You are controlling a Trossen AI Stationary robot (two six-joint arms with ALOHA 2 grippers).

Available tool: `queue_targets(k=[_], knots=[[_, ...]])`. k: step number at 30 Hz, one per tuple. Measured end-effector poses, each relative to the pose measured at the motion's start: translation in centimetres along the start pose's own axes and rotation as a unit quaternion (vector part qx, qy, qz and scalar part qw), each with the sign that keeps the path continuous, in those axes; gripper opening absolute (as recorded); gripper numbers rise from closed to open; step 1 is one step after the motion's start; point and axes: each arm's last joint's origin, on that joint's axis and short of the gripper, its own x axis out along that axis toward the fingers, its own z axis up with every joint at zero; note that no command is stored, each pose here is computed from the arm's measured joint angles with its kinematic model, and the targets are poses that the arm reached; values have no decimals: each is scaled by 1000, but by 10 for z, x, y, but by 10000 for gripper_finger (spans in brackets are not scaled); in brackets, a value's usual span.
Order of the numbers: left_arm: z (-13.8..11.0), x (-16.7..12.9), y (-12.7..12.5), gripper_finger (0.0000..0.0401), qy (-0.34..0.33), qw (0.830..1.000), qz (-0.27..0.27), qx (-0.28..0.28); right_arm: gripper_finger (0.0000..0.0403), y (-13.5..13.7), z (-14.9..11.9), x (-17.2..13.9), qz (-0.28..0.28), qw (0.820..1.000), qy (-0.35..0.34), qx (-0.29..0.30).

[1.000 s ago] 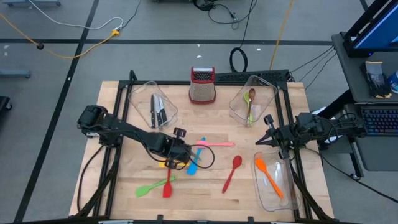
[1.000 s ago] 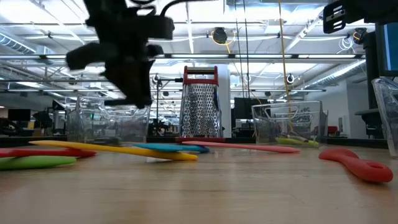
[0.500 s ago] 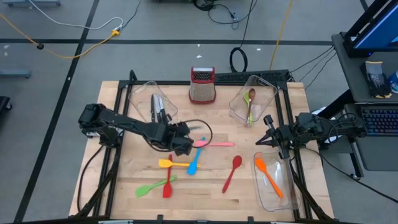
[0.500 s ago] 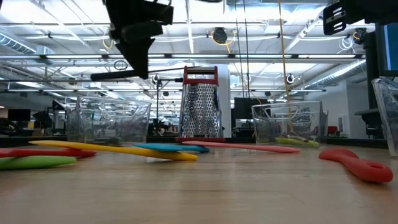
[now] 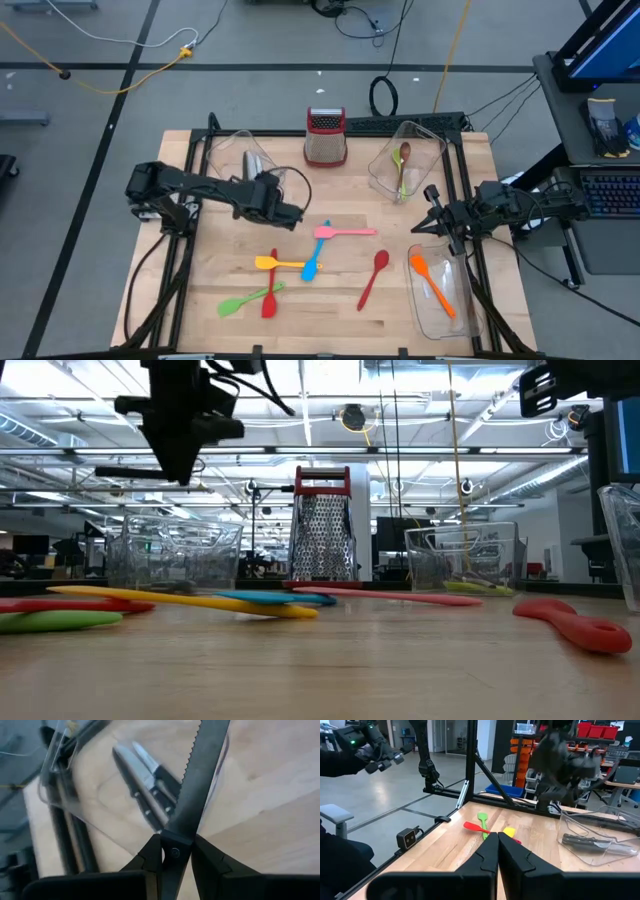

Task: Pick & Place Kitchen Items
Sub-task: Put the black knife into the top left transparent bin

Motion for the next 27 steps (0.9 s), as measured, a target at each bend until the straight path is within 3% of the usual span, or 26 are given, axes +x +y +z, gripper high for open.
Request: queue_targets(k=[4,10,13,21,27], knots=[[8,2,11,63,24,1000,0,-18,0,0,-1,0,1,1000,3,1],[19,-9,28,63,3,997,-63,-45,0,0,-2,0,1,1000,10,3],[25,-16,49,63,3,992,-90,-83,0,0,-3,0,1,1000,15,5],[38,-22,110,63,37,967,-126,-220,0,0,-4,0,1,1000,22,18],[52,-15,128,63,63,947,-149,-278,0,0,-5,0,1,1000,25,19]])
